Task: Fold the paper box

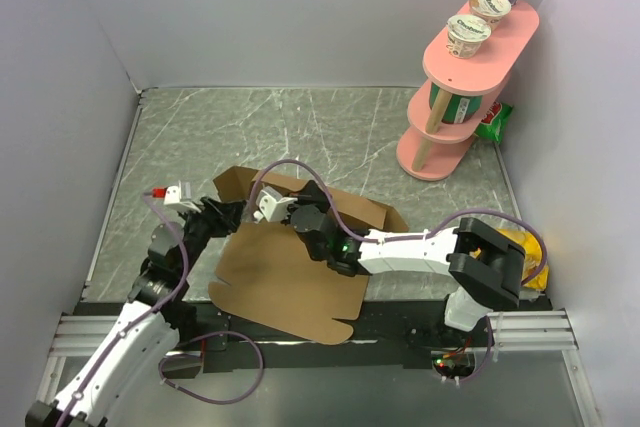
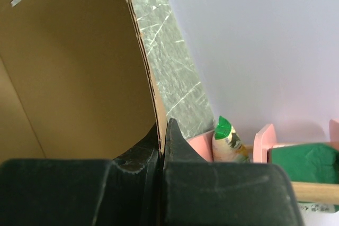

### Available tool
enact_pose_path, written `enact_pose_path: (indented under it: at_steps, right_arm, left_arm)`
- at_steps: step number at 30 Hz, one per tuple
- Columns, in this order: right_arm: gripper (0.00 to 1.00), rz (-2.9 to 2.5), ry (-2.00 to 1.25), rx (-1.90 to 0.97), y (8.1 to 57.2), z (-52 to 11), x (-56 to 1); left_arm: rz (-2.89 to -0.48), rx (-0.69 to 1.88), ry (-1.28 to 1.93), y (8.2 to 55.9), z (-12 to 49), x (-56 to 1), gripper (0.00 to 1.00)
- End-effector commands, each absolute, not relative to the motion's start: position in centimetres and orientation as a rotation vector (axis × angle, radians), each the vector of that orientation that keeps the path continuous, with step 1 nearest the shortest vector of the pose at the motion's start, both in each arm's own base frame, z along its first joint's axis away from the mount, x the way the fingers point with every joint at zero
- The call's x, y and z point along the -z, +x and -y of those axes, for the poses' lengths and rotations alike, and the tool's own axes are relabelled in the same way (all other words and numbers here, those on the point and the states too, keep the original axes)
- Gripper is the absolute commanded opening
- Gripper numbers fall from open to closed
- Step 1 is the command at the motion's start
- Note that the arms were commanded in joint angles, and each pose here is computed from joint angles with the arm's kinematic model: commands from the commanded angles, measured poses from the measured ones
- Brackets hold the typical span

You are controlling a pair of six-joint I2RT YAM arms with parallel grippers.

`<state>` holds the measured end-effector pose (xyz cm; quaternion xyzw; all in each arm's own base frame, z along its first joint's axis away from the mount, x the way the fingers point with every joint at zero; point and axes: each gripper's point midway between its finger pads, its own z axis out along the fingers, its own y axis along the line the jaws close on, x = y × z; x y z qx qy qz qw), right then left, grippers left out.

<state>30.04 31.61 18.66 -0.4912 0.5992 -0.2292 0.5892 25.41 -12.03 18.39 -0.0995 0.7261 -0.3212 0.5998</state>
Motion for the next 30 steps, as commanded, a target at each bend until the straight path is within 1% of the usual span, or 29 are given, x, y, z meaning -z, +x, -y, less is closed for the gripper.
enact_pose_path:
  at_steps: [1, 4, 5, 7, 10, 14, 16, 17, 19, 20, 21, 23, 24, 26, 27, 29, 30]
  right_arm:
    - [0.0, -1.534, -1.16, 0.525, 29.2, -29.7, -12.8]
    - [0.0, -1.531, -1.156, 0.522, 29.4, -29.6, -12.9]
    - [0.0, -1.531, -1.16, 0.526, 29.6, -29.4, -12.8]
    - [0.0, -1.522, -1.146, 0.506, 29.7, -29.2, -13.3]
    - [0.0, -1.516, -1.155, 0.464, 29.4, -29.2, -13.6]
    - [0.0, -1.511, -1.166, 0.446, 29.2, -29.2, -13.7]
    - [0.0, -1.511, -1.166, 0.436, 29.2, -29.2, -13.8]
    - [0.0, -1.509, -1.167, 0.432, 29.1, -29.3, -13.9]
    - [0.0, -1.507, -1.172, 0.428, 29.1, -29.3, -13.9]
    - [0.0, -1.507, -1.17, 0.425, 29.1, -29.3, -14.1]
    - [0.0, -1.508, -1.171, 0.425, 29.0, -29.3, -14.0]
    - [0.0, -1.513, -1.171, 0.41, 29.0, -29.3, -14.1]
    - [0.0, -1.514, -1.174, 0.408, 28.9, -29.3, -14.0]
    - [0.0, -1.514, -1.17, 0.4, 29.0, -29.3, -14.1]
    - [0.0, -1.514, -1.172, 0.397, 29.0, -29.4, -14.1]
    - [0.0, -1.515, -1.171, 0.393, 29.1, -29.5, -14.1]
    - [0.0, -1.516, -1.174, 0.397, 29.2, -29.5, -14.0]
  left_arm:
    - [-1.645, 0.682, -0.285, 25.0, 10.2, -20.5, 0.6]
    - [-1.635, 0.661, -0.3, 24.9, 9.7, -21.2, 0.64]
    - [-1.635, 0.651, -0.313, 25.0, 9.4, -21.3, 0.67]
    - [-1.617, 0.576, -0.361, 25.8, 8.0, -21.9, 0.7]
    - [-1.557, 0.495, -0.424, 27.3, 6.0, -22.4, 0.7]
    - [-1.402, 0.48, -0.422, 28.7, 4.6, -25.4, 0.67]
    - [-1.343, 0.49, -0.361, 29.8, 4.3, -27.0, 0.66]
    - [-1.353, 0.545, -0.282, 30.1, 5.5, -27.2, 0.66]
    - [-1.369, 0.547, -0.314, 31.9, 4.2, -26.1, 0.64]
    - [-1.385, 0.575, -0.289, 32.2, 4.3, -25.6, 0.64]
    - [-1.386, 0.553, -0.321, 33.1, 2.8, -25.0, 0.63]
    - [-1.414, 0.554, -0.33, 33.7, 2.3, -24.0, 0.64]
    - [-1.468, 0.545, -0.313, 34.4, 2.2, -22.5, 0.64]
    - [-1.507, 0.553, -0.258, 35.2, 2.8, -21.9, 0.63]
    - [-1.558, 0.603, -0.209, 35.5, 3.9, -20.4, 0.63]
    - [-1.528, 0.661, -0.119, 35.7, 5.1, -20.6, 0.63]
    - [-1.568, 0.727, -0.071, 35.6, 6.4, -19.1, 0.63]
